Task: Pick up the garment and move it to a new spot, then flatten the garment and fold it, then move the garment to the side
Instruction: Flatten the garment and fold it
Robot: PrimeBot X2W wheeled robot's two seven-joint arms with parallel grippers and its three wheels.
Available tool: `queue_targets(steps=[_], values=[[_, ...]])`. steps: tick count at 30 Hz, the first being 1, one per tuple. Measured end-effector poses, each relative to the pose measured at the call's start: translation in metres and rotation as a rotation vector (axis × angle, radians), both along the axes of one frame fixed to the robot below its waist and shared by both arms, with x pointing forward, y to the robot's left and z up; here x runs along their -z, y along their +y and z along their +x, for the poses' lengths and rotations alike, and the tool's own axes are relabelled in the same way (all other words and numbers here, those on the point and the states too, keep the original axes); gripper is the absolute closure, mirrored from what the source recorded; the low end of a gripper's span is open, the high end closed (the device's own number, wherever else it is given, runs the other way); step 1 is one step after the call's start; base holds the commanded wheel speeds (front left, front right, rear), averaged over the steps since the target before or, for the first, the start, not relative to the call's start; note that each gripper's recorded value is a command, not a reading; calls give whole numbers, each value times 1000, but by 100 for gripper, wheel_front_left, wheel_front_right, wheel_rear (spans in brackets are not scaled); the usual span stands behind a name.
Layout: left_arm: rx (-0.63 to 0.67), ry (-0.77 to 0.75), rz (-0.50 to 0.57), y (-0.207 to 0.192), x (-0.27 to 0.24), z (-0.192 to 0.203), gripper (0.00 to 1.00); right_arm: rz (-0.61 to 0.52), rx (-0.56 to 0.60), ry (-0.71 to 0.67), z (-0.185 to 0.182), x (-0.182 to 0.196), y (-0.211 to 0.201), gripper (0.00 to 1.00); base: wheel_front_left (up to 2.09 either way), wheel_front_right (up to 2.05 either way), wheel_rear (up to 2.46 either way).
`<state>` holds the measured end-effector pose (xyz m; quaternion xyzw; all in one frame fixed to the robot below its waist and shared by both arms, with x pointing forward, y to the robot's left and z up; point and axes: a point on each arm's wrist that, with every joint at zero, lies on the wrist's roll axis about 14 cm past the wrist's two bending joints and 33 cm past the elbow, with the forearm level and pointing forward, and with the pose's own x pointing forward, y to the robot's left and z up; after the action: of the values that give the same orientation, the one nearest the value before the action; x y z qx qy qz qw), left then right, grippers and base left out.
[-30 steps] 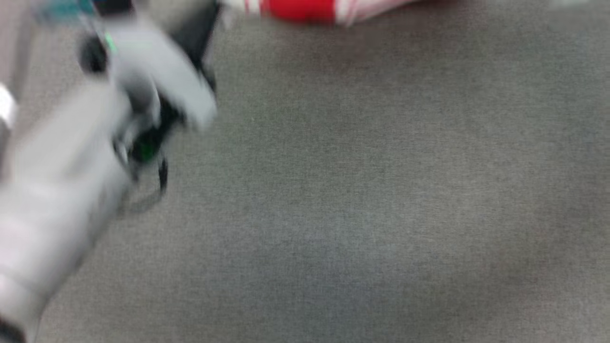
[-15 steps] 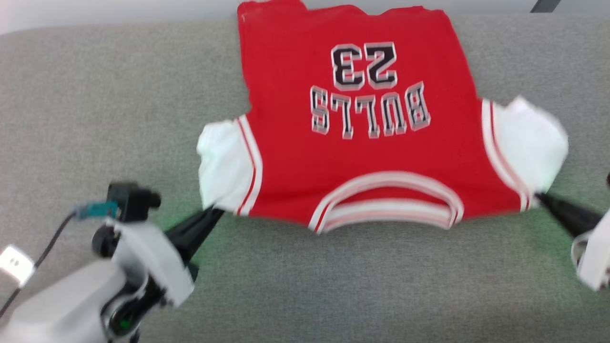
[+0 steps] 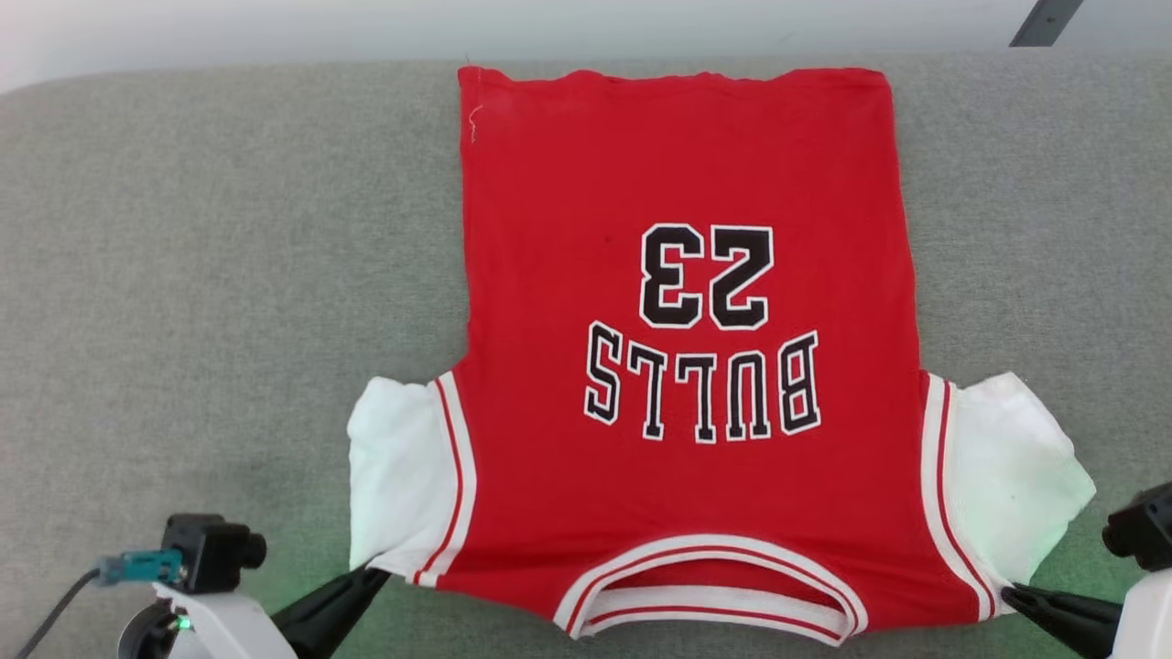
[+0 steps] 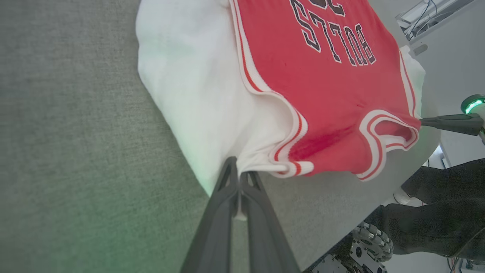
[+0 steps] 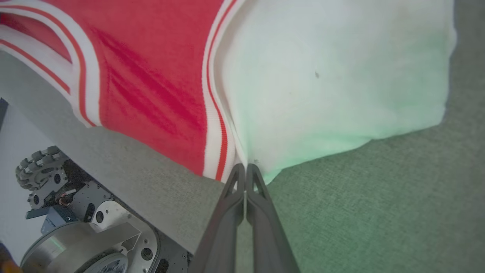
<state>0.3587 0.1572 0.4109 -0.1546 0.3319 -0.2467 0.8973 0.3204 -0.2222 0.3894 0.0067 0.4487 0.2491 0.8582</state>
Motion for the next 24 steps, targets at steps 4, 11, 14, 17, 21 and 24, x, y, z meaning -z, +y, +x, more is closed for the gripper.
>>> queue_targets(steps=[4, 11, 14, 17, 21, 24], values=[[-16, -2, -4, -4, -4, -7, 100, -11, 0, -20, 3, -4, 0, 100, 0, 0, 0], [-17, 16, 47, -11, 15, -12, 100, -104, -16, -68, 18, -2, 3, 100, 0, 0, 0], [-20, 37, 66, -12, 30, -13, 100, -119, -15, -52, 16, 6, 10, 100, 0, 0, 0], [-25, 46, 54, -17, 38, -11, 100, -130, -13, -64, 20, 8, 14, 100, 0, 0, 0], [-38, 39, 33, -20, 42, -6, 100, -114, -23, -89, 26, 1, 24, 0, 0, 0, 0], [-42, 31, 23, -23, 44, -4, 100, -119, -25, -143, 40, -20, 21, 0, 0, 0, 0]])
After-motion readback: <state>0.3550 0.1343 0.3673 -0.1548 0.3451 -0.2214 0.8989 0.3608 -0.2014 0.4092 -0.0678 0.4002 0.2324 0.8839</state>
